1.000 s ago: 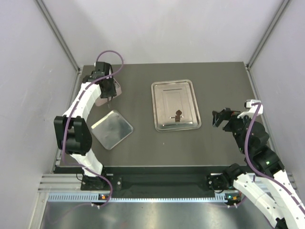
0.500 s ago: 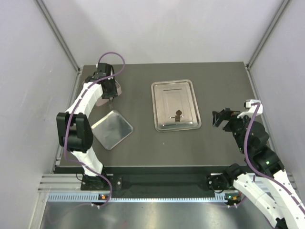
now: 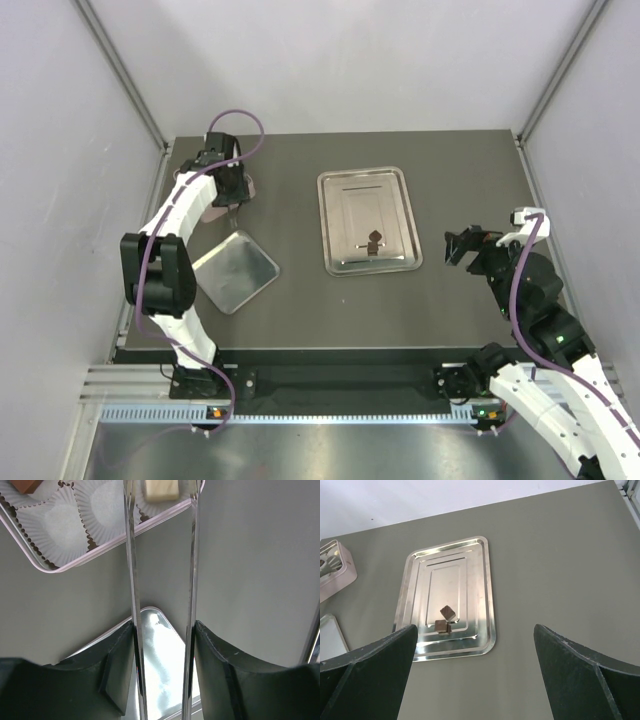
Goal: Pack the chocolate
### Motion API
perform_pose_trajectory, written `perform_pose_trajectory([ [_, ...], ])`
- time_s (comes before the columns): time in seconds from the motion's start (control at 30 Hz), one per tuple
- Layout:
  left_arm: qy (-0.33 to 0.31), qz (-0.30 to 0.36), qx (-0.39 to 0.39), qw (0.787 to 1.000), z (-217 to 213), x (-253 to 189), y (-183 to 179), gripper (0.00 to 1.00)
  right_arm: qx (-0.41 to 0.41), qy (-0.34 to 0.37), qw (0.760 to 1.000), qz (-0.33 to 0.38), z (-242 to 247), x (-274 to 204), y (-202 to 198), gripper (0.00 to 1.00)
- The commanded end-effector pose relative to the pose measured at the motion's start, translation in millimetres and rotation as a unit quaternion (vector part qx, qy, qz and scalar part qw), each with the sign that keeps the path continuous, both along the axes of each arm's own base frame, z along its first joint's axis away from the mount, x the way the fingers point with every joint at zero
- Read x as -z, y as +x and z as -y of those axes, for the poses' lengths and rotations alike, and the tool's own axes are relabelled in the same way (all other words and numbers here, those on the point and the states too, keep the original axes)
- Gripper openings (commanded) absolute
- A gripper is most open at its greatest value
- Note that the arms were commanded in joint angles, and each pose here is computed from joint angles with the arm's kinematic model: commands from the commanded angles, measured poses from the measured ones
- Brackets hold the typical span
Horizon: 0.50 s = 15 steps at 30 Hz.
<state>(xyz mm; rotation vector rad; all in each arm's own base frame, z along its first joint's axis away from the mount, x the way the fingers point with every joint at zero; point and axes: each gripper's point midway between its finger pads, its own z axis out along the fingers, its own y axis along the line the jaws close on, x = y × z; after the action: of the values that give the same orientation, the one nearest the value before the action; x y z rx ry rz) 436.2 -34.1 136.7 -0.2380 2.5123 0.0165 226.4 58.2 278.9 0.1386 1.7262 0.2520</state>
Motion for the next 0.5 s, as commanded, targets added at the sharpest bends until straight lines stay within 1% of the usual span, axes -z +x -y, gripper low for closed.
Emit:
perform_pose_trajectory([
  [0.0, 0.004, 0.052, 0.008, 0.999, -2, -36, 15, 0.54, 0.008, 0.015, 0.999, 0.028, 2, -19, 2, 1.00],
  [0.13, 0.010, 0.058, 0.008, 0.998, -5, -47, 12, 0.54, 0.004, 0.022, 0.999, 0.028, 0, -21, 1, 1.00],
  [0.23, -0.005, 0.075, 0.023, 0.997, 3, -66, 7, 0.53, 0.002, 0.026, 0.999, 0.028, 0, -22, 0, 1.00],
  [0.27, -0.017, 0.081, 0.041, 0.996, 11, -72, 6, 0.53, 0.002, 0.027, 0.999, 0.027, 0, -23, -1, 1.00],
  [0.37, -0.028, 0.107, 0.078, 0.991, 35, -99, -3, 0.53, 0.000, 0.029, 0.999, 0.027, -1, -25, -2, 1.00],
  [0.47, -0.034, 0.124, 0.126, 0.984, 76, -115, -17, 0.53, 0.001, 0.029, 0.999, 0.024, 0, -25, -2, 1.00],
])
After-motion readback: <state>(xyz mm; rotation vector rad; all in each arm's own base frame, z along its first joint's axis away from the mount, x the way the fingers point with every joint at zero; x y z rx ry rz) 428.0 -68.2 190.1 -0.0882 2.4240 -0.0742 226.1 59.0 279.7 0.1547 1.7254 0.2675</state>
